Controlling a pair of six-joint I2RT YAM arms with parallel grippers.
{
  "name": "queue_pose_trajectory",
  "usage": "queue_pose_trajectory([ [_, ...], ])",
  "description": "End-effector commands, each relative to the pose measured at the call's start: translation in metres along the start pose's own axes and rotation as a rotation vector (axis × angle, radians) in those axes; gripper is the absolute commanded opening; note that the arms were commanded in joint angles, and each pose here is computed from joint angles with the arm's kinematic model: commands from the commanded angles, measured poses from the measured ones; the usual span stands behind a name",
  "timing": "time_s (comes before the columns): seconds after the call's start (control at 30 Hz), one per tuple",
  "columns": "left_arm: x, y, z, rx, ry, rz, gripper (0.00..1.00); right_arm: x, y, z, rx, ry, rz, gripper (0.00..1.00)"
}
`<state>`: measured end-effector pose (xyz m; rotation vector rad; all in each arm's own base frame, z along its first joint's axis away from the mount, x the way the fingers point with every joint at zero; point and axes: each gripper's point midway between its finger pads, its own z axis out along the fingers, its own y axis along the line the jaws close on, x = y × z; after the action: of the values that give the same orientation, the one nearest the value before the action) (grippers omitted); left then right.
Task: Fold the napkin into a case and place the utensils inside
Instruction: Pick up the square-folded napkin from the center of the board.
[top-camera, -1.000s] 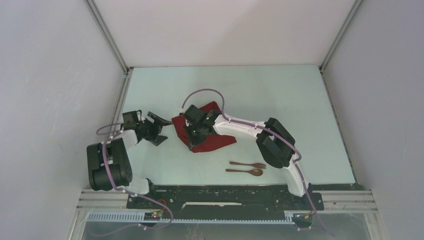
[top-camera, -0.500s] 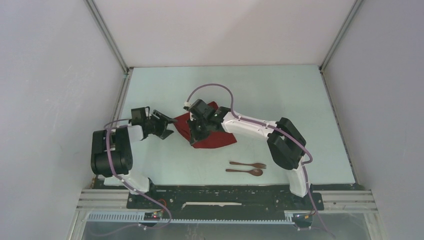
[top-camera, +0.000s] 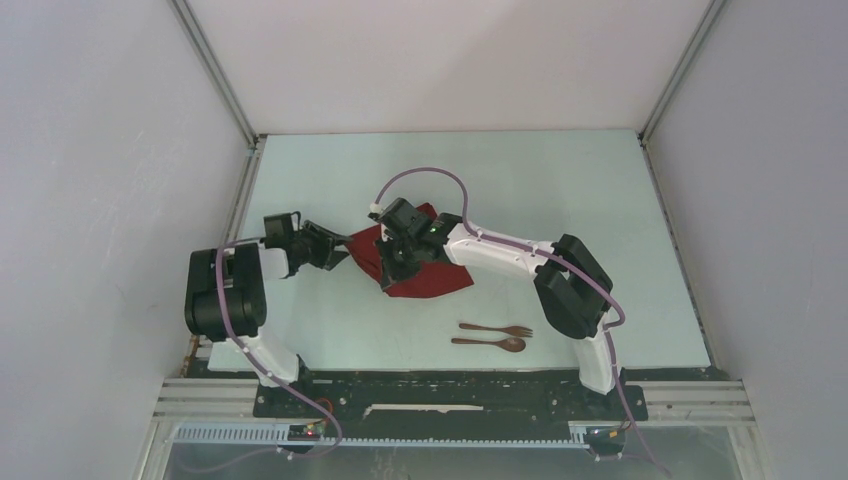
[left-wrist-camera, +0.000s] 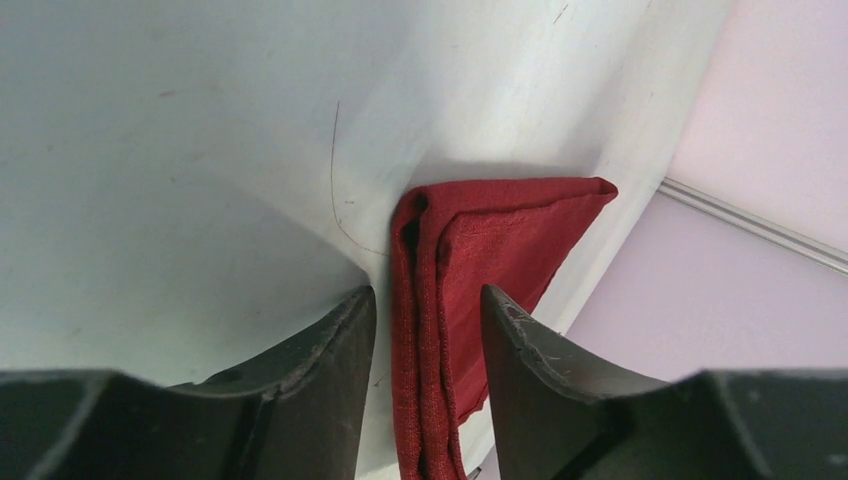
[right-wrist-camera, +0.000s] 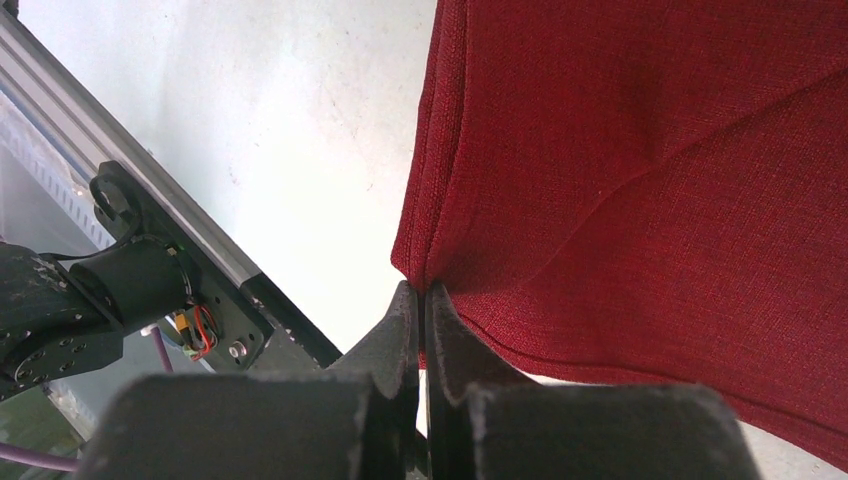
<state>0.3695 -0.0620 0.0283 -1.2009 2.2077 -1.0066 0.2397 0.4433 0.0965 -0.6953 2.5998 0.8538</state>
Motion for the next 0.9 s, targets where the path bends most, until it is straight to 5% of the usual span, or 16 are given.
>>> queue_pose_trajectory([
  [0.0,-0.007,-0.007,0.006,0.022,-0.024,0.008,0.49,-0.016,0.014,-0.017,-0.046,-0.061,-0.022,0.00],
  [0.5,-0.006,-0.005,0.014,0.046,-0.006,-0.013,0.29,-0.015,0.015,-0.018,-0.045,-0.064,-0.027,0.00],
  [0.63,-0.016,-0.019,0.005,0.083,-0.043,0.011,0.04,-0.012,0.014,-0.019,-0.028,-0.063,-0.052,0.00],
  [0.87,-0.035,-0.046,-0.069,0.005,-0.181,0.116,0.00,0.013,0.067,-0.025,-0.078,-0.090,-0.367,0.00],
])
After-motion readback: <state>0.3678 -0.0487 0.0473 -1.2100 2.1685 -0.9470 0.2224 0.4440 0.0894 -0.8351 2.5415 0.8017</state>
